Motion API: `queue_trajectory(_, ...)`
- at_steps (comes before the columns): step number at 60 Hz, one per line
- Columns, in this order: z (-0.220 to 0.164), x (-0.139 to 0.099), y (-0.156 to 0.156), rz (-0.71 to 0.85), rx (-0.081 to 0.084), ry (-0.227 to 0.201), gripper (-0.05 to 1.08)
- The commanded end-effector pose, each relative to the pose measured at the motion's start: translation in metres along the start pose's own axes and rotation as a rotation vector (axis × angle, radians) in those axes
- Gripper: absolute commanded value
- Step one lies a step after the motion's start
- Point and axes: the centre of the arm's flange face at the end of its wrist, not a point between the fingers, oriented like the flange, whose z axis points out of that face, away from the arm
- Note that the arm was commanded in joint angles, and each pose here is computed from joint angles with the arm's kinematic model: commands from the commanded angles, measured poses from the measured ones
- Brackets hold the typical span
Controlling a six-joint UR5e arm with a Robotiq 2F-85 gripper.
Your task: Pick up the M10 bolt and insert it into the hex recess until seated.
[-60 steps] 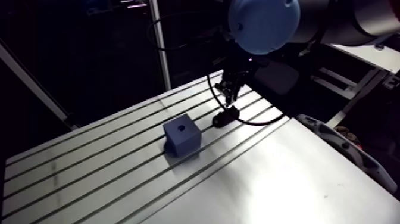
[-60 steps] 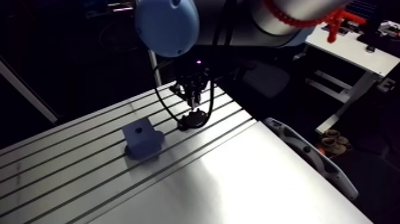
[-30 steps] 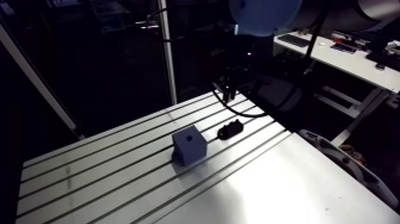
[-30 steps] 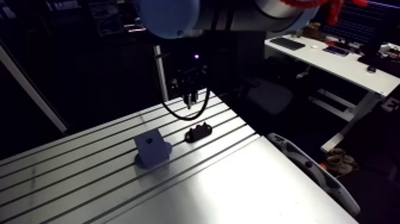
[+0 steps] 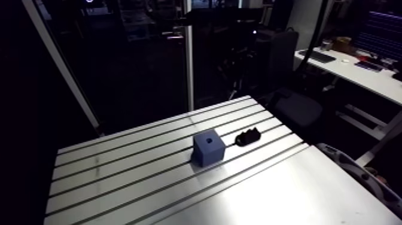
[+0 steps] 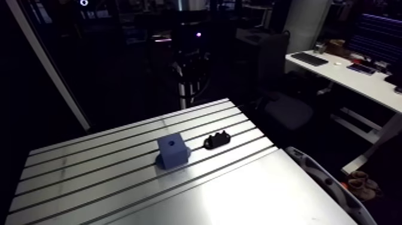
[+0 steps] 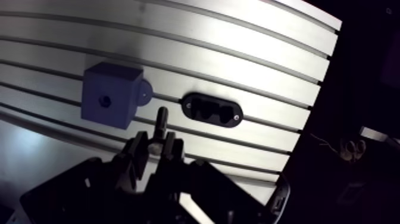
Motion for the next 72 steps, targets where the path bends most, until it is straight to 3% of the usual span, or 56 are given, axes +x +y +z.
queue_trajectory(1,-0.015,0.016,-0.042,-0.113,0.004,-0.081,1.05)
queue_trajectory(4,-0.017,0.019,-0.047,-0.126,0.004,-0.083,1.05)
queue_trajectory(20,-0.017,0.026,-0.075,-0.197,0.046,-0.145,1.05)
queue_trajectory(27,-0.016,0.026,-0.080,-0.233,0.049,-0.162,1.05)
queue_trajectory(32,-0.015,0.025,-0.083,-0.271,0.042,-0.192,1.05)
queue_trajectory(37,-0.014,0.022,-0.082,-0.293,0.020,-0.224,1.05)
queue_trajectory(46,-0.012,0.024,-0.089,-0.322,-0.001,-0.243,1.06)
queue_trajectory(56,-0.008,0.031,-0.097,-0.345,-0.008,-0.255,1.06)
queue_trajectory(62,-0.004,0.037,-0.098,-0.347,-0.018,-0.243,1.05)
queue_trajectory(67,0.001,0.044,-0.101,-0.353,-0.039,-0.215,1.06)
queue_trajectory(72,0.005,0.047,-0.101,-0.356,-0.043,-0.213,1.06)
